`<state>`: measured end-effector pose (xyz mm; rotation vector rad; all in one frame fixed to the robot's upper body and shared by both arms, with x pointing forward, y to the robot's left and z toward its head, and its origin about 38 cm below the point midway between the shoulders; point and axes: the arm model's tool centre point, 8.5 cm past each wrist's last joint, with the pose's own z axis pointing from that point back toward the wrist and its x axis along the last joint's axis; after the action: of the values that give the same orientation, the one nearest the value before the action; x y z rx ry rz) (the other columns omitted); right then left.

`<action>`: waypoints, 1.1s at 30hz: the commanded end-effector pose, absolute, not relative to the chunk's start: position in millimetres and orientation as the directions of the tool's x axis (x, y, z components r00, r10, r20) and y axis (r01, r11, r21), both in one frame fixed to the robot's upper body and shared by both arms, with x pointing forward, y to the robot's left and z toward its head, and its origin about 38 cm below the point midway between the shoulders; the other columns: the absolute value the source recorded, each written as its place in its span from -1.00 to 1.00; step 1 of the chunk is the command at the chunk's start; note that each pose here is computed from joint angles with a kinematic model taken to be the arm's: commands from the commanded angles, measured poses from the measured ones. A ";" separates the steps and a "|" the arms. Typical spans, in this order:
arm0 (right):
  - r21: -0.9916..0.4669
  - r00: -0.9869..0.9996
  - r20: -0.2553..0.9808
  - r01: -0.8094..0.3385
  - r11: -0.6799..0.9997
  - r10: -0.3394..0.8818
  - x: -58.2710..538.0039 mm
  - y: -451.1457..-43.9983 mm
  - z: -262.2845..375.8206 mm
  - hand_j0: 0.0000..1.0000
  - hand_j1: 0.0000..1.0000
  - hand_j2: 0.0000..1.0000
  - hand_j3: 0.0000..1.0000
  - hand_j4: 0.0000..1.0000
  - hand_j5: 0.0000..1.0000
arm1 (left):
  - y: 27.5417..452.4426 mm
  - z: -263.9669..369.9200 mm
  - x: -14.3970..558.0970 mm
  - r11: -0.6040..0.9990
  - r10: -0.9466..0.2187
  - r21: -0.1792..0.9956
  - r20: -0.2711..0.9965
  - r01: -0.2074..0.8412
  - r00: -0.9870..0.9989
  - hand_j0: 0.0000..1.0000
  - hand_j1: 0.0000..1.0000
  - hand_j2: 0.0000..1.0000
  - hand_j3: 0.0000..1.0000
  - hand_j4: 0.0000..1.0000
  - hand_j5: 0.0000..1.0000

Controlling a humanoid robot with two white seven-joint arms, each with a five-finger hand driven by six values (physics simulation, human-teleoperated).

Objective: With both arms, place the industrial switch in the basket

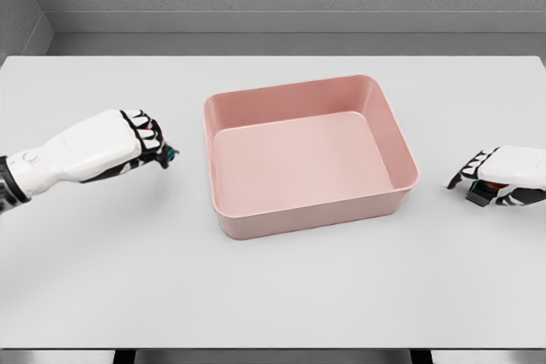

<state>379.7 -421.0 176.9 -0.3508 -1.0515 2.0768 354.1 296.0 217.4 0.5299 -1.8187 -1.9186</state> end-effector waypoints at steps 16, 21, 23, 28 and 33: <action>-0.790 -0.656 0.082 -0.502 -0.352 0.750 383.6 -425.9 185.0 -0.05 -0.05 -0.05 -0.05 -0.05 -0.05 | 260.4 234.0 367.6 0.033 -0.499 0.999 0.017 0.001 -0.867 -0.25 -0.25 -0.25 -0.25 -0.25 -0.25; -0.813 -0.650 0.062 -0.473 -0.340 0.758 388.1 -429.5 199.9 -0.09 -0.09 -0.09 -0.09 -0.09 -0.09 | 247.9 242.5 372.5 0.070 -0.482 0.997 0.012 -0.025 -0.876 -0.25 -0.25 -0.25 -0.25 -0.25 -0.25; -0.821 -0.650 0.057 -0.462 -0.335 0.758 390.1 -429.3 204.8 -0.09 -0.09 -0.09 -0.09 -0.09 -0.09 | 234.1 238.6 372.2 0.058 -0.447 0.998 0.016 -0.011 -0.894 -0.25 -0.25 -0.25 -0.25 -0.25 -0.25; -0.836 -0.651 0.045 -0.439 -0.328 0.758 393.1 -428.6 214.1 -0.09 -0.09 -0.09 -0.09 -0.09 -0.09 | 222.4 240.3 373.8 0.080 -0.432 0.997 0.017 -0.020 -0.902 -0.24 -0.24 -0.24 -0.24 -0.24 -0.24; -0.850 -0.661 0.032 -0.413 -0.328 0.749 396.2 -424.1 223.8 -0.09 -0.09 -0.09 -0.09 -0.09 -0.09 | 201.4 240.8 375.1 0.088 -0.395 0.996 0.020 -0.016 -0.919 -0.24 -0.24 -0.24 -0.24 -0.24 -0.24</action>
<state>396.2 -425.6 221.6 -0.4803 -1.1426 2.0421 376.3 208.4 244.4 0.4389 -2.0823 -1.9038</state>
